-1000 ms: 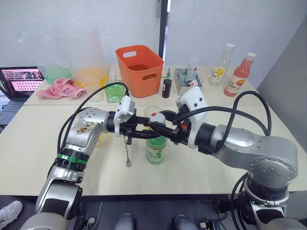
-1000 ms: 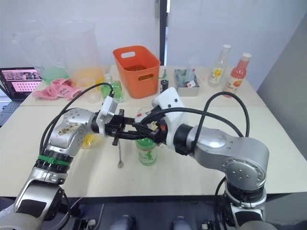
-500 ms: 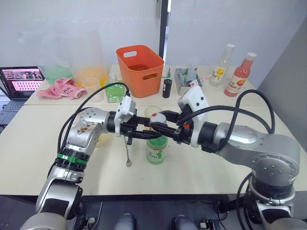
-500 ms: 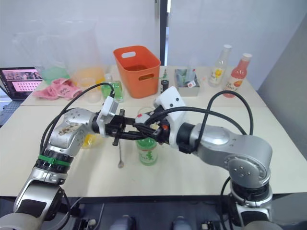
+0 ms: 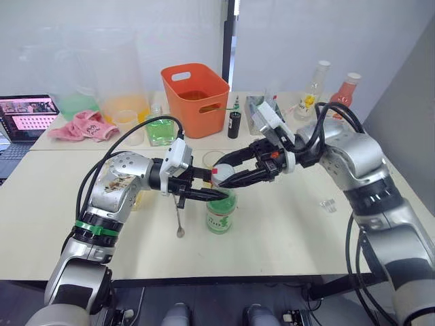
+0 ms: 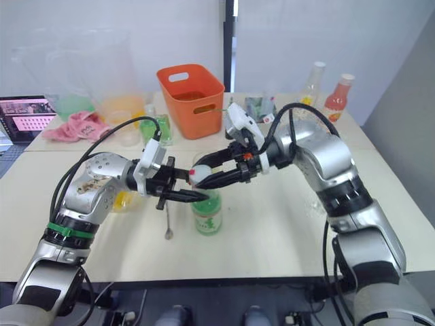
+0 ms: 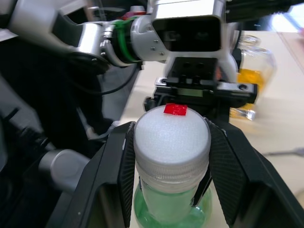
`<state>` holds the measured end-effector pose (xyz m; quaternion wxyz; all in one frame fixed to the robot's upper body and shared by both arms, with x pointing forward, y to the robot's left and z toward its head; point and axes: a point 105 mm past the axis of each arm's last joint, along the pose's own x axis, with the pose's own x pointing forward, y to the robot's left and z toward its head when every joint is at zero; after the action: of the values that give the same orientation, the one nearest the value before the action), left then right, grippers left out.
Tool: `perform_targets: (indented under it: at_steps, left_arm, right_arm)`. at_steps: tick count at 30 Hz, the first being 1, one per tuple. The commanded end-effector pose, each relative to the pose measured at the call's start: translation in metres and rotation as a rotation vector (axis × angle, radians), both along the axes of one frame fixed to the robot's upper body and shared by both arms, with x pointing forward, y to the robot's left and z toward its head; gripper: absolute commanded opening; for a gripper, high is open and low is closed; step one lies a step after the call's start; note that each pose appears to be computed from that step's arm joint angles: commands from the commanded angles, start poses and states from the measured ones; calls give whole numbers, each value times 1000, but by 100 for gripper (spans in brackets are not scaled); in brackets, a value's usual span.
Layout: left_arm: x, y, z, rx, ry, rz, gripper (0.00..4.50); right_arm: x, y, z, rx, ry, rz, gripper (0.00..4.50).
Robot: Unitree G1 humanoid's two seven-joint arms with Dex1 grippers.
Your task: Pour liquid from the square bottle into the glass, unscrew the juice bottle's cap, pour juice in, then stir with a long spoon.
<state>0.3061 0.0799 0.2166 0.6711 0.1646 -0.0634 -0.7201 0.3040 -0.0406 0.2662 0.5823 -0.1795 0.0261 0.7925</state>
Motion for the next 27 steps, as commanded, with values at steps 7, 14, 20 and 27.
perform_targets:
  at_steps: [7, 14, 20, 27]
  left_arm:
    - [7, 13, -3, 29, 5, 96, 138]
    - [8, 13, -3, 25, 6, 104, 138]
    - [8, 14, -3, 23, 9, 109, 138]
    - [6, 16, -3, 26, 10, 117, 138]
  right_arm:
    - [3, 14, -14, -113, -15, 138, 168]
    - [6, 14, -14, -109, -17, 160, 168]
    - [3, 9, -20, -141, 2, 182, 168]
    - [6, 8, -12, -75, 20, 176, 168]
